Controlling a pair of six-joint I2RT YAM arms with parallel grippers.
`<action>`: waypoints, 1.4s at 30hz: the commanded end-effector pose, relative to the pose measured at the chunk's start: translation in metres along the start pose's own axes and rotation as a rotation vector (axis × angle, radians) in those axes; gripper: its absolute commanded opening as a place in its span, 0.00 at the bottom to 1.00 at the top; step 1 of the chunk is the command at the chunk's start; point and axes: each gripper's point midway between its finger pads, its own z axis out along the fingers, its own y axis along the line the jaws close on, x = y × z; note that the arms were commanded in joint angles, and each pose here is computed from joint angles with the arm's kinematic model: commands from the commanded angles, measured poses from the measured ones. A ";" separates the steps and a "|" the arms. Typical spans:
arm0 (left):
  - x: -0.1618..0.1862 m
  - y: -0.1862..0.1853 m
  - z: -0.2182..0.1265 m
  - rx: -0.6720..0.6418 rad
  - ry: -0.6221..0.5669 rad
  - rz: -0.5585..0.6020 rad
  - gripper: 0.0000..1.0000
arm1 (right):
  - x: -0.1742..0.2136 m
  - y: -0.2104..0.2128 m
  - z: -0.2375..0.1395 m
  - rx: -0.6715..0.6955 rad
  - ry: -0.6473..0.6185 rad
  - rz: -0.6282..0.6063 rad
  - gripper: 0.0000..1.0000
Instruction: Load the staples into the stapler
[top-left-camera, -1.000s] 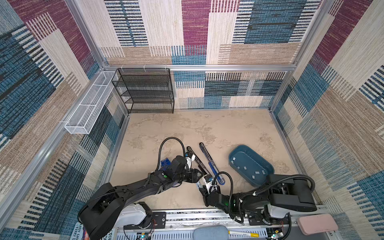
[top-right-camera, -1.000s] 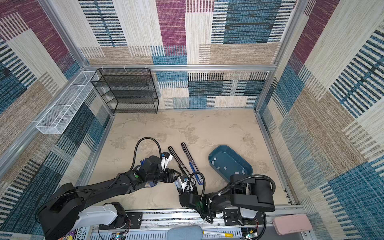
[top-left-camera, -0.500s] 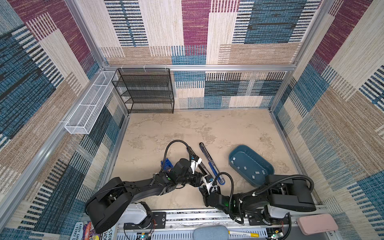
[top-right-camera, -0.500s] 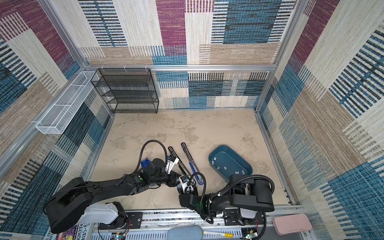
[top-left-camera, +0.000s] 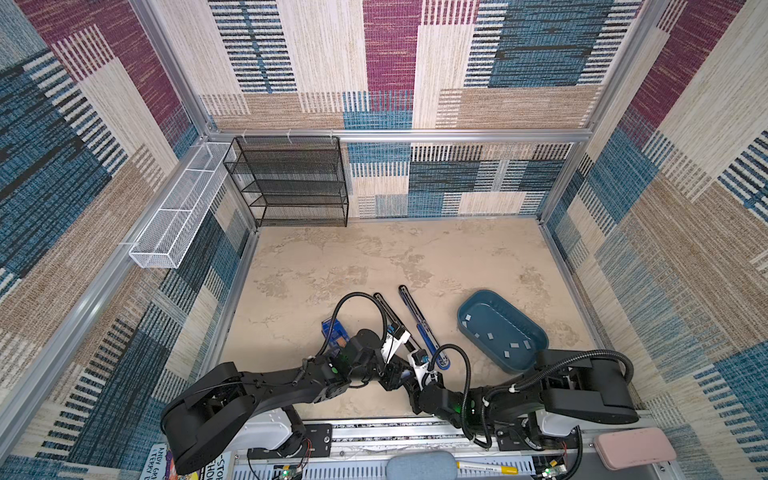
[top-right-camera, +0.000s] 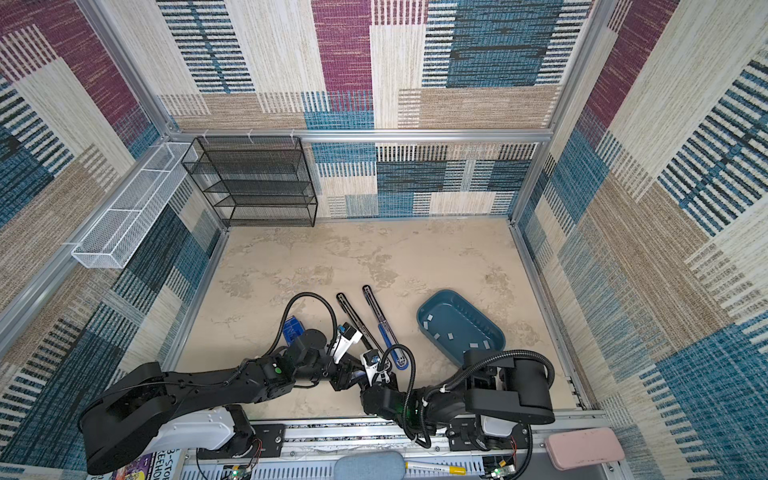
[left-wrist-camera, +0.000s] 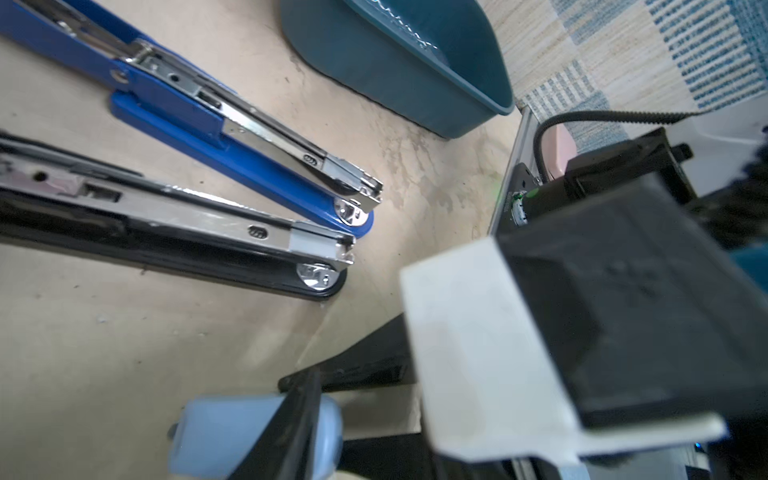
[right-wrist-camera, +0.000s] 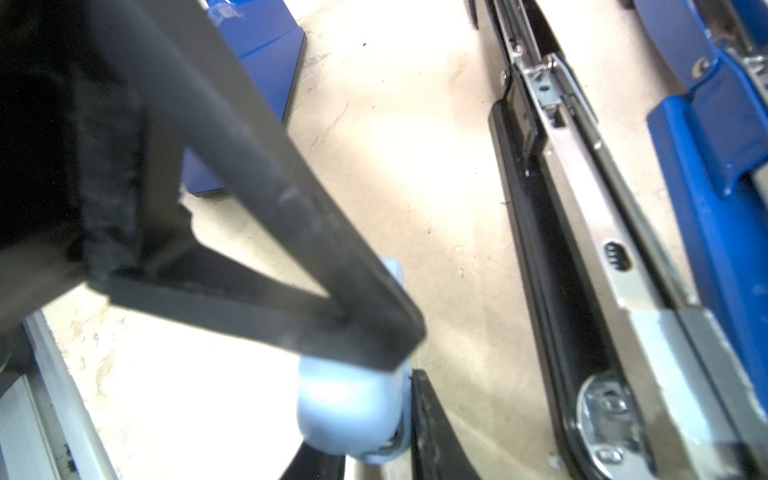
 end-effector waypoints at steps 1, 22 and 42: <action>-0.007 0.003 0.001 -0.019 -0.038 0.059 0.41 | 0.027 -0.018 -0.002 0.051 0.109 -0.048 0.14; -0.017 0.027 -0.024 -0.228 -0.068 0.029 0.43 | 0.003 -0.011 -0.035 -0.023 0.019 -0.057 0.55; -0.009 0.050 -0.021 -0.329 -0.054 0.003 0.33 | -0.058 0.019 -0.067 -0.132 -0.115 0.001 0.25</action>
